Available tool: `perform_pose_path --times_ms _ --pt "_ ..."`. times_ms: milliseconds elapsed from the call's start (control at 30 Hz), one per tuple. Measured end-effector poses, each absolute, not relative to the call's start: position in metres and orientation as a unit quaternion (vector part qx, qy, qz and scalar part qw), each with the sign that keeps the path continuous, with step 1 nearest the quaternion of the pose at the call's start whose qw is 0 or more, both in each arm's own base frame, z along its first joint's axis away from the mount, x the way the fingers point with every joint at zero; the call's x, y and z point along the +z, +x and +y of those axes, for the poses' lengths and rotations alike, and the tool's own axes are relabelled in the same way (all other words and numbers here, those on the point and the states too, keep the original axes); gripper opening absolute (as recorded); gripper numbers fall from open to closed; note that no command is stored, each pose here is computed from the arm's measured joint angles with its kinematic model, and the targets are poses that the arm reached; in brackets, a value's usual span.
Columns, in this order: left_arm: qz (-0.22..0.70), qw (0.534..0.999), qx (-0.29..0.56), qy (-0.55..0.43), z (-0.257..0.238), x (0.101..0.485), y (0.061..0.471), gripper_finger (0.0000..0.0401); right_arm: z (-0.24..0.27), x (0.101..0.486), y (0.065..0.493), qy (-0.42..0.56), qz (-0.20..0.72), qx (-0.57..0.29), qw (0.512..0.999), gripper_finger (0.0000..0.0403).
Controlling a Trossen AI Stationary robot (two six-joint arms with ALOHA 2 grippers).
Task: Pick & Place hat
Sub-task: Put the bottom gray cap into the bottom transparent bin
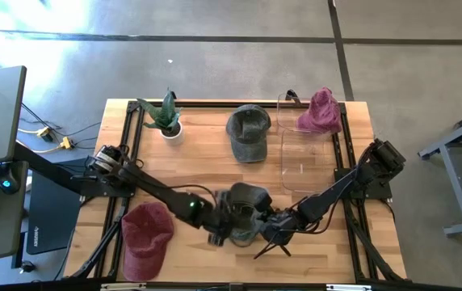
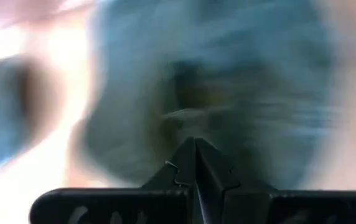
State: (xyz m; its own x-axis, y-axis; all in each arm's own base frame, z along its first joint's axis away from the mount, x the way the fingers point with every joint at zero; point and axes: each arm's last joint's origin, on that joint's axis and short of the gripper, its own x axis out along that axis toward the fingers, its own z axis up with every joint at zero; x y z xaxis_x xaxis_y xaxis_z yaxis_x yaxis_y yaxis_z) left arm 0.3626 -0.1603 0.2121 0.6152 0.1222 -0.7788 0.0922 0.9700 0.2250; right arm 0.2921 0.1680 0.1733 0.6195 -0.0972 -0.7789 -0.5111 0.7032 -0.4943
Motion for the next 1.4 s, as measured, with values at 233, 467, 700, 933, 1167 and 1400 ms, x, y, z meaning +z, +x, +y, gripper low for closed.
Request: perform_pose_path --times_ms 233,467,700,933,1167,1400 --pt "0.453 0.887 0.005 0.091 -0.144 0.177 0.374 0.0 0.172 0.173 0.29 -0.367 0.415 0.129 0.823 0.0014" --pt "0.496 0.864 0.068 0.057 -0.114 0.152 0.376 0.0 0.174 0.173 0.287 -0.38 0.414 0.115 0.819 0.0009" --pt "0.483 0.865 0.115 0.071 -0.113 0.175 0.364 0.0 0.167 0.173 0.289 -0.391 0.424 0.088 0.812 0.0033" --pt "0.47 0.847 0.21 0.131 -0.119 0.202 0.333 0.0 0.154 0.179 0.283 -0.417 0.433 -0.038 0.798 0.0104" --pt "0.468 0.829 0.259 0.163 -0.127 0.184 0.305 0.0 0.152 0.213 0.268 -0.287 0.417 -0.011 0.862 0.0209" --pt "0.434 0.857 0.252 0.12 -0.115 0.148 0.279 0.0 0.17 0.214 0.283 -0.175 0.367 0.072 0.911 0.0274"
